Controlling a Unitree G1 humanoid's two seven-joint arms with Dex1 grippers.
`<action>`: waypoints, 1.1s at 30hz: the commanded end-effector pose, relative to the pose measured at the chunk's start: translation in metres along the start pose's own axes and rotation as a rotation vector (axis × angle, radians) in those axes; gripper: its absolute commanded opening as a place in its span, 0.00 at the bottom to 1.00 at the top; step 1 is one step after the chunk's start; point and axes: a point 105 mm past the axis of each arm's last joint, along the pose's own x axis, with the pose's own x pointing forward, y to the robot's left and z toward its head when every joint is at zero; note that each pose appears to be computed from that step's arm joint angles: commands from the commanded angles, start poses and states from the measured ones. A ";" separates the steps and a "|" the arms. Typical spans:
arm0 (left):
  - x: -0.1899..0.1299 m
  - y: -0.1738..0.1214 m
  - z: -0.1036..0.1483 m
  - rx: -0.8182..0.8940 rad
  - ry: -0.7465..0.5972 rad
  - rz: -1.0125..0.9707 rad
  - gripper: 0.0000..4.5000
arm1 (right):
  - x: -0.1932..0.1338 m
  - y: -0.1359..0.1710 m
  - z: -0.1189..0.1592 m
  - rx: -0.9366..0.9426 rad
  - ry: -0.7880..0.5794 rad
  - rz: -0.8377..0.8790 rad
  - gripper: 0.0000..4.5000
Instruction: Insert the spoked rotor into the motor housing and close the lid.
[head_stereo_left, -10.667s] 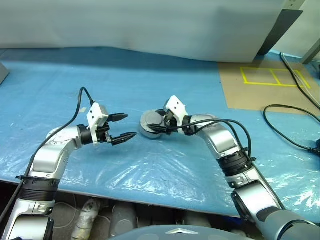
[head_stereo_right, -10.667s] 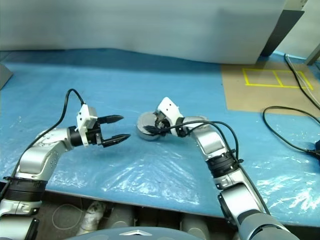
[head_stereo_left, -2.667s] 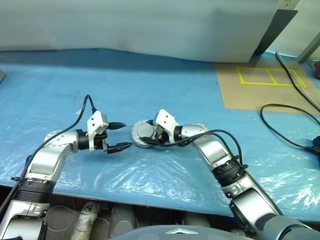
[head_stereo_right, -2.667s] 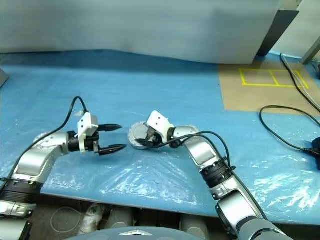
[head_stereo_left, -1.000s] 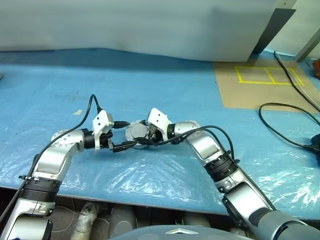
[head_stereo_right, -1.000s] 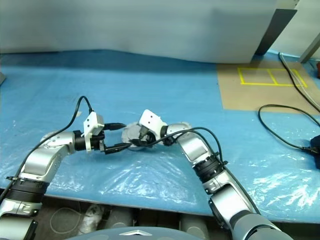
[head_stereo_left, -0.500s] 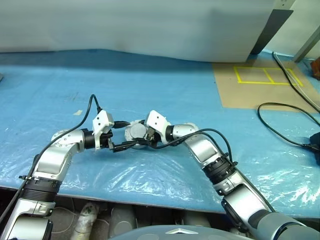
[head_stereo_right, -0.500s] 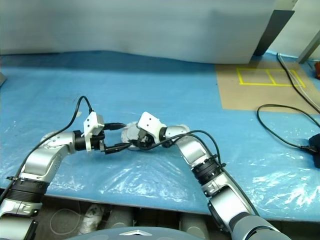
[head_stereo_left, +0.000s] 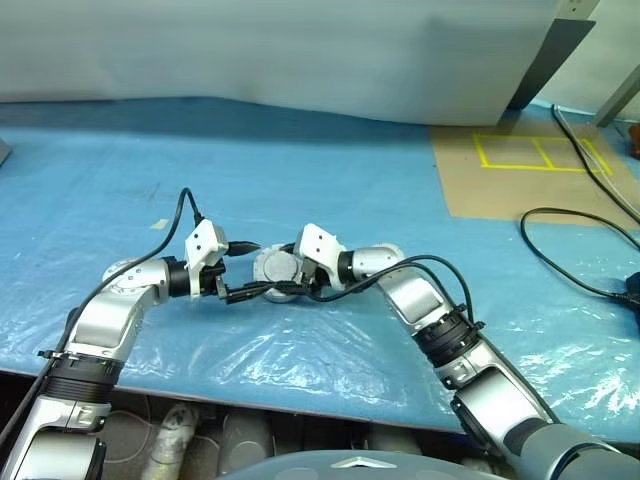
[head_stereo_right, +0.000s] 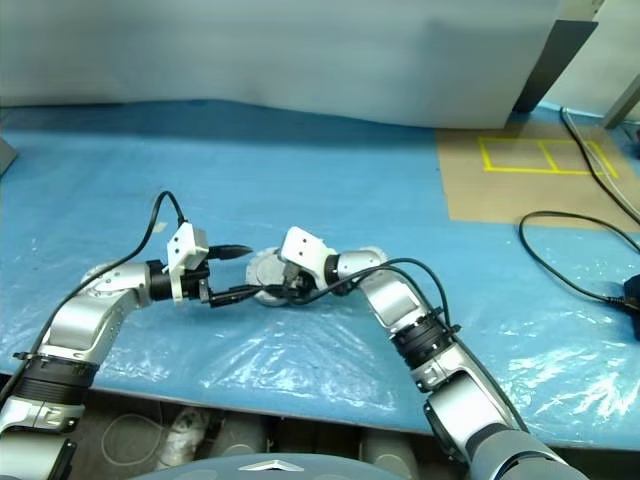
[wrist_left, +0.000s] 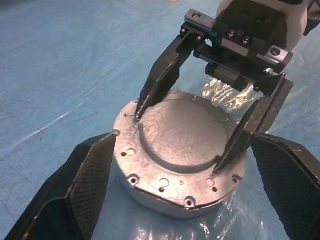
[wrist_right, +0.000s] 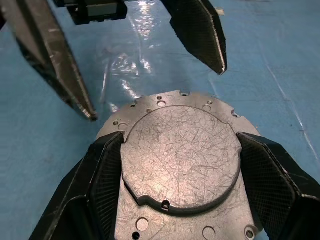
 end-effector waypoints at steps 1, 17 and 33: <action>0.000 0.002 0.007 0.036 -0.017 0.010 1.00 | 0.003 0.007 -0.035 0.055 0.122 0.002 0.71; 0.006 0.006 -0.017 0.061 0.069 0.036 0.63 | 0.005 0.006 -0.037 0.078 0.118 -0.034 0.71; 0.027 0.002 -0.034 0.101 0.106 0.003 0.41 | 0.005 0.017 -0.032 0.127 0.091 -0.009 0.71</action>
